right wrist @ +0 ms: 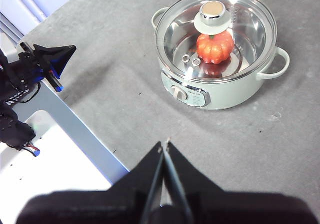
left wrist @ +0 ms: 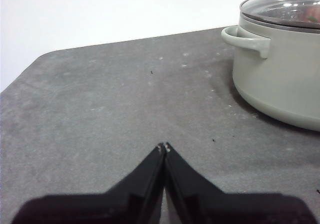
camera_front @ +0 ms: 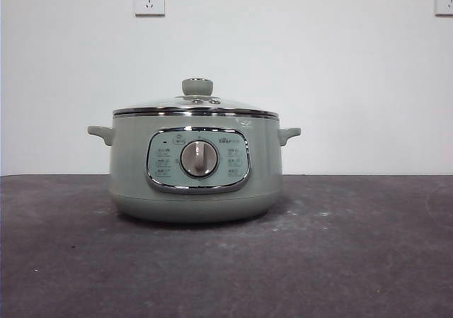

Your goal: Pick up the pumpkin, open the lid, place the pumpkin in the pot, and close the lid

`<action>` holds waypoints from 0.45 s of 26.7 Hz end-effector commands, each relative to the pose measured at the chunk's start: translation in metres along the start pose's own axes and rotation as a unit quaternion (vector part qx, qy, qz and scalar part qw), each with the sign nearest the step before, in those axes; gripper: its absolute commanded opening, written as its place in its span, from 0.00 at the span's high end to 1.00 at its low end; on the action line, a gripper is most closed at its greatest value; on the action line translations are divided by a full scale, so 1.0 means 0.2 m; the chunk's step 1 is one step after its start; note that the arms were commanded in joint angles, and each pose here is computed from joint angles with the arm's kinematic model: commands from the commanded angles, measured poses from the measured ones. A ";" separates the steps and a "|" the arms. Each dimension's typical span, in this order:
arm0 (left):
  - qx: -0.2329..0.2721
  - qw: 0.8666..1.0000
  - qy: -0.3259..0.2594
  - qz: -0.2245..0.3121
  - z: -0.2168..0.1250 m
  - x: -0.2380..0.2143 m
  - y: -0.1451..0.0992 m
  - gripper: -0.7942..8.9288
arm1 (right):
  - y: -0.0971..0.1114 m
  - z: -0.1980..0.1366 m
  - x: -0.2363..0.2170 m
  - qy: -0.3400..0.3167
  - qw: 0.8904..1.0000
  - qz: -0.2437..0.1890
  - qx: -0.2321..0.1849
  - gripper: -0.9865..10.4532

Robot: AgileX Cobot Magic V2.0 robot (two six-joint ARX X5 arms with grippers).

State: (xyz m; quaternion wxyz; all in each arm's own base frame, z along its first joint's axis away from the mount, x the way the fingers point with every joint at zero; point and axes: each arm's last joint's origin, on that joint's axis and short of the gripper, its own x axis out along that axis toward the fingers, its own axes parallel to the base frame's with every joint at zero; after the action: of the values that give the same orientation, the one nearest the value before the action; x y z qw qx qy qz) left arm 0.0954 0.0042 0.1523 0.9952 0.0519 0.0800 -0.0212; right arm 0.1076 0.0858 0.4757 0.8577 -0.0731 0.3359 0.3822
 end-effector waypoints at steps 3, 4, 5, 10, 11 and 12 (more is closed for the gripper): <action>-0.003 1.000 0.005 0.001 -0.02 0.01 0.00 0.92 | -0.01 -0.02 -0.03 -0.003 1.000 -0.018 -0.011 0.91; -0.003 1.000 0.005 0.001 -0.02 0.01 0.00 0.92 | -0.02 -0.03 -0.07 -0.018 0.999 -0.037 -0.012 0.91; -0.003 1.000 0.005 0.001 -0.02 0.01 0.00 0.92 | -0.03 -0.04 -0.12 -0.050 0.997 -0.052 -0.010 0.91; -0.003 1.000 0.005 0.001 -0.02 0.01 0.00 0.92 | -0.07 -0.23 -0.25 -0.226 0.969 -0.102 -0.022 0.91; -0.003 1.000 0.005 0.001 -0.02 0.01 0.00 0.92 | -0.08 -0.30 -0.23 -0.243 0.961 -0.129 -0.029 0.91; -0.003 1.000 0.005 0.001 -0.02 0.01 0.00 0.92 | -0.10 -0.37 -0.19 -0.259 0.953 -0.153 -0.040 0.91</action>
State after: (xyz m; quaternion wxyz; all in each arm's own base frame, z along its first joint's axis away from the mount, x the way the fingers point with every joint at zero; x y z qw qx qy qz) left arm 0.0954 0.0042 0.1523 0.9952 0.0517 0.0800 -0.0211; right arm 0.0535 0.0197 0.4541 0.9612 -0.0456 0.0545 0.2664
